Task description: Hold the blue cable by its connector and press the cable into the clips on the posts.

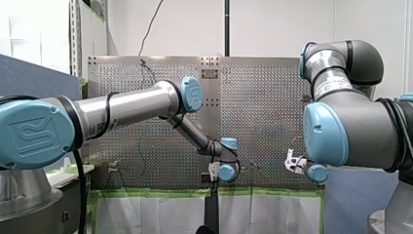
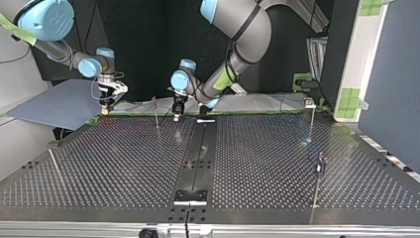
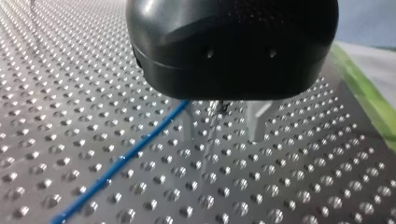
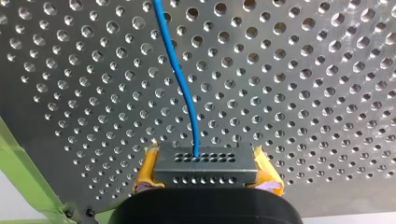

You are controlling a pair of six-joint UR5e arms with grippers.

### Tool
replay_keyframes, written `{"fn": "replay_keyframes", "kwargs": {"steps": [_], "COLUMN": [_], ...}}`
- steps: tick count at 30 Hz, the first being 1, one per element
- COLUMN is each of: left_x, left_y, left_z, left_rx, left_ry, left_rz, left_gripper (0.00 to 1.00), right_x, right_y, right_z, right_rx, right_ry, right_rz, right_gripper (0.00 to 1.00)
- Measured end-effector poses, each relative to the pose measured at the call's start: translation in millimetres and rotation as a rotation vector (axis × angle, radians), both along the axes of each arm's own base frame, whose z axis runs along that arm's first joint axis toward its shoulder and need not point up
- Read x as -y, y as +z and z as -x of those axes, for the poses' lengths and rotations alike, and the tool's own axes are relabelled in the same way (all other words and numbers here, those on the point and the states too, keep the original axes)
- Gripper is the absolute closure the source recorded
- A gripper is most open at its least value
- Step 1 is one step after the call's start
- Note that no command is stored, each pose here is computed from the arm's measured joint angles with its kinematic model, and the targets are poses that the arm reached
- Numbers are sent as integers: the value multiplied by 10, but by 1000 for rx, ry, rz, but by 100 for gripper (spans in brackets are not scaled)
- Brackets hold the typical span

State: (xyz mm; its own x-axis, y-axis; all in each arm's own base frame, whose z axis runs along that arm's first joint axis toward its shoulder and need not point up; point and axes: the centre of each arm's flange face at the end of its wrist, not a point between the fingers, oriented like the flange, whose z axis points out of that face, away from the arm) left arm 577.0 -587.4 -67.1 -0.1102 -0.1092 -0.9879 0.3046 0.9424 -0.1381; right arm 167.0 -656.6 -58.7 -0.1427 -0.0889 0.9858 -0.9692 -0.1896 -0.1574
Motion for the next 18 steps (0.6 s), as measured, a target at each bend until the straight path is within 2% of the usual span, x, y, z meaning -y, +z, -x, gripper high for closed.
{"fn": "replay_keyframes", "kwargs": {"steps": [5,11,14,18], "left_x": [-7,-39,-35,64], "left_y": [-28,-83,-32,103], "left_z": [37,175,248,387], "left_rx": [-5,-34,-40,-23], "left_ry": [2,9,-10,-61], "left_rz": [-34,-114,-148,-173], "left_gripper": [0,0,0,0], "right_x": [-8,-21,-26,-33], "right_y": [-5,-13,-14,-17], "right_z": [-12,-31,-38,-57], "right_rx": [0,0,0,2], "right_ry": [1,4,4,6], "right_rz": [-4,-13,-15,-17], "right_gripper": [100,100,100,100]}}
